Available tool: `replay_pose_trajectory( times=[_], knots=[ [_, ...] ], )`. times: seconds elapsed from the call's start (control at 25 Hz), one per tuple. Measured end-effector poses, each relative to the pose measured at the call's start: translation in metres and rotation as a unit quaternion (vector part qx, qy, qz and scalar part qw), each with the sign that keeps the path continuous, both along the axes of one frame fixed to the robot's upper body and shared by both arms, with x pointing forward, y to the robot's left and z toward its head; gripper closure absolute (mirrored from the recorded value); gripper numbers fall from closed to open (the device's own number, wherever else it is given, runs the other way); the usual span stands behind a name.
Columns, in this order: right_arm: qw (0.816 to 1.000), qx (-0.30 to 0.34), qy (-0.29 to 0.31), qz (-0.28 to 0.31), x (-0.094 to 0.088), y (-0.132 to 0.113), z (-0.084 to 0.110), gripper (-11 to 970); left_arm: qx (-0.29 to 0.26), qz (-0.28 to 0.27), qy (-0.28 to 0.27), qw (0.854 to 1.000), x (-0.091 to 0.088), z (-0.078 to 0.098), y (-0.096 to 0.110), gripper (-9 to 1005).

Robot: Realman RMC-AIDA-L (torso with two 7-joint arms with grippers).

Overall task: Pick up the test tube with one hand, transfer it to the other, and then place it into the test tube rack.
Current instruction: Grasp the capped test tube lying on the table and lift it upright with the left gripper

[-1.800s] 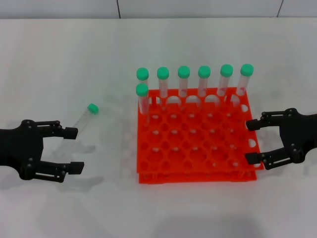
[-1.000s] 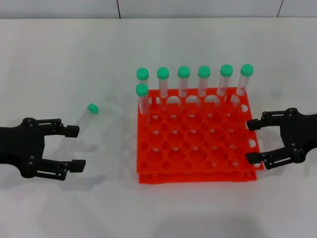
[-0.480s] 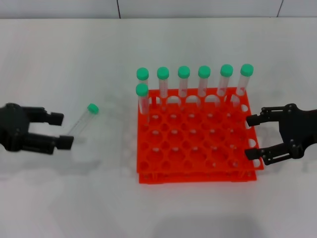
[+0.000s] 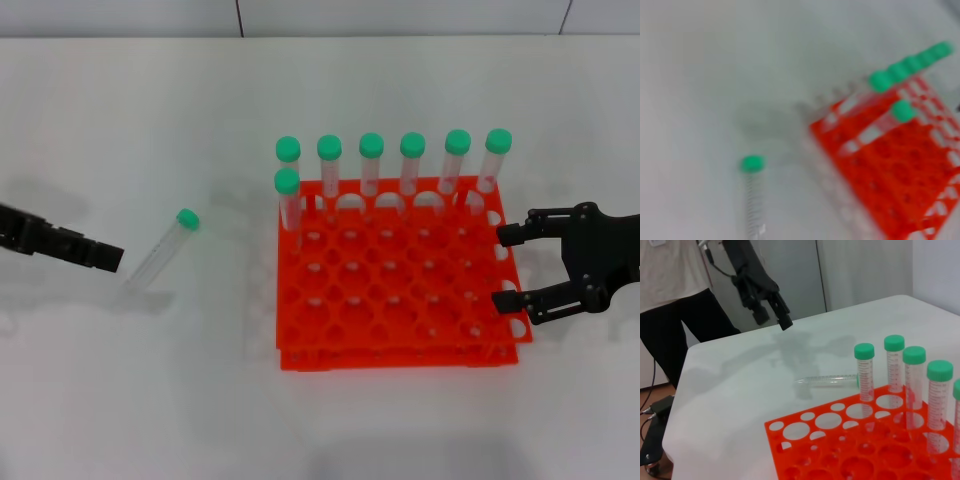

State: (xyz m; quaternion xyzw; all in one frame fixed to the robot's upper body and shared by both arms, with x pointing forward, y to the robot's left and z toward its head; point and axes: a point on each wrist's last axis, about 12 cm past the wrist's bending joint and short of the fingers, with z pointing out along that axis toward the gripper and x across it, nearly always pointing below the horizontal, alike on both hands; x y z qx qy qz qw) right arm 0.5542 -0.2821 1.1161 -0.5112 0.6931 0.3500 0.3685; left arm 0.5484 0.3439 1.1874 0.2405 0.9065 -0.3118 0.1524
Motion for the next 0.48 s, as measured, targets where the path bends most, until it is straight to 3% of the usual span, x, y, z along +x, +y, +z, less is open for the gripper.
replay_pose_trajectory(
  times=[0.28,0.48],
  knots=[
    [1.0,0.001,-0.01,0.005,0.002,0.004,0.001,91,0.099,0.012,0.026,0.995,0.02,0.002,-0.012,134],
    [1.0,0.001,-0.017,0.012,0.007,0.015,0.002,91,0.127,0.017,0.036,0.991,0.023,-0.009,-0.015,134]
  ],
)
